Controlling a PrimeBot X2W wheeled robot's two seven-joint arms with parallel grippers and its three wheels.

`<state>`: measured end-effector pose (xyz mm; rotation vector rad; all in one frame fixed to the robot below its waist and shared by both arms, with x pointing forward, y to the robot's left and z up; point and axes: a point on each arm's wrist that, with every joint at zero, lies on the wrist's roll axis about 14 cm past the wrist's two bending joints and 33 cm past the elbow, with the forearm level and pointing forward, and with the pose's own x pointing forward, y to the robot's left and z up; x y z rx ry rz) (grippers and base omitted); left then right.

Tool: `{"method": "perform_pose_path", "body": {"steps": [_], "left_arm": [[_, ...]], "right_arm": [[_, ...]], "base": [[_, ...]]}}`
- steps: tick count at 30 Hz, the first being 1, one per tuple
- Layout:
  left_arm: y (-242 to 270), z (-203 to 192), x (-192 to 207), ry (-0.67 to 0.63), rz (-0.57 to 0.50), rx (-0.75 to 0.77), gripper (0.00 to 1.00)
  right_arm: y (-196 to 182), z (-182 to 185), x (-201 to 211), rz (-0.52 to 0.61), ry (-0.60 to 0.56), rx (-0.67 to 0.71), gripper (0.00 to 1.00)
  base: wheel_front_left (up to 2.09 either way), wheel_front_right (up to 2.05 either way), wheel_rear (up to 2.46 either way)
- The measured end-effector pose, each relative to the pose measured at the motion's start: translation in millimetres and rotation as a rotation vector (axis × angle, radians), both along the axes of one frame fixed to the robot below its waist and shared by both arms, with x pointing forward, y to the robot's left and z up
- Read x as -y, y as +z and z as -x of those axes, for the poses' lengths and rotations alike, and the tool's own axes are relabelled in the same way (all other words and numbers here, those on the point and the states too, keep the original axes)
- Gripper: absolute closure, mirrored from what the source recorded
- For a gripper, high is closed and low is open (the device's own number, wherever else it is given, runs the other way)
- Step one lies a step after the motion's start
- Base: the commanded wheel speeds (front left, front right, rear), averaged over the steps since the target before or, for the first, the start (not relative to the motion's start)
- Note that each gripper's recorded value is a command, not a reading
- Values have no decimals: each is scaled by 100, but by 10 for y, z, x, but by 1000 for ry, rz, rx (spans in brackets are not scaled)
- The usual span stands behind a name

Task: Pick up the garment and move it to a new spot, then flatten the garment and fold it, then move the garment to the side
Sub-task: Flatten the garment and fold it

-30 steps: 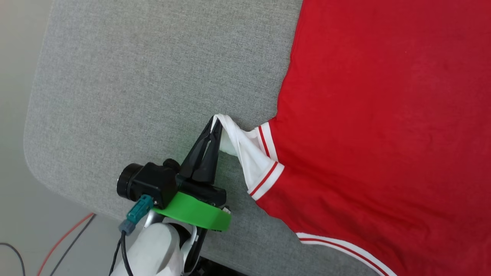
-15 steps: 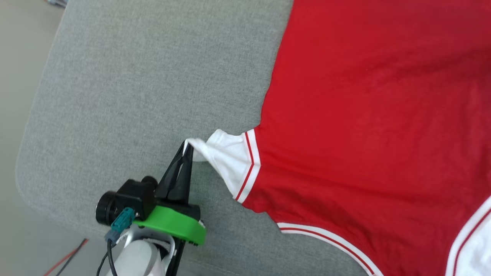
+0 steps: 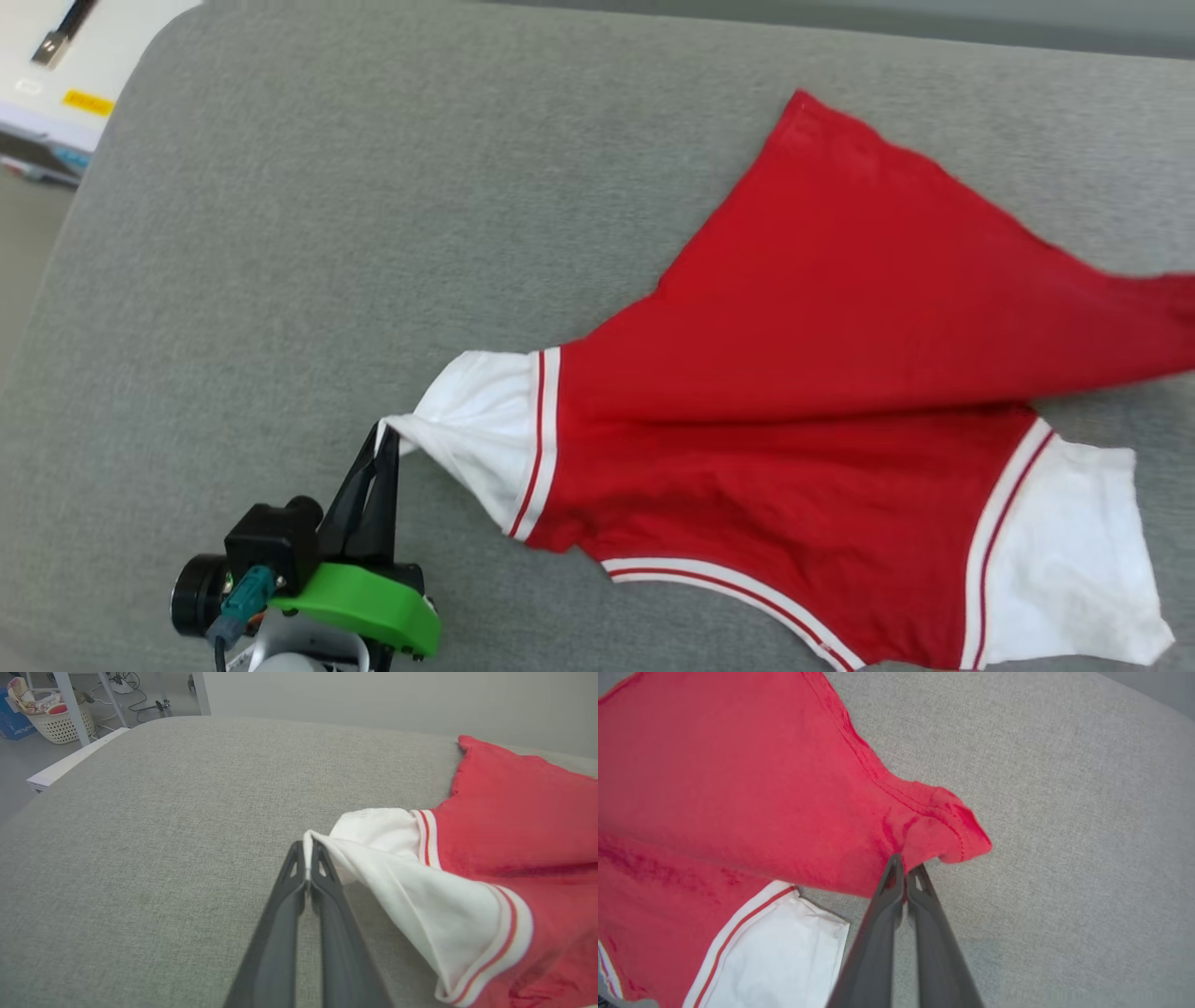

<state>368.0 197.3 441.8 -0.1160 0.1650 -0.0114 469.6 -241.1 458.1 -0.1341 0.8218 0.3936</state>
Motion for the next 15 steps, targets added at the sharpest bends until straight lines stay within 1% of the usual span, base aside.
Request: {"method": "perform_pose_path", "body": {"steps": [5, 8, 15], "left_arm": [[37, 3, 98, -32, 3, 7, 100], [70, -19, 163, -53, 12, 13, 100], [125, -47, 242, -82, 14, 29, 100]], "right_arm": [[-296, 645, 139, -42, -75, -110, 100], [-458, 1016, 190, -86, -142, -163, 100], [-881, 1781, 247, -130, -269, -319, 100]], "base": [[0, 0, 0], [0, 0, 0], [0, 0, 0]]}}
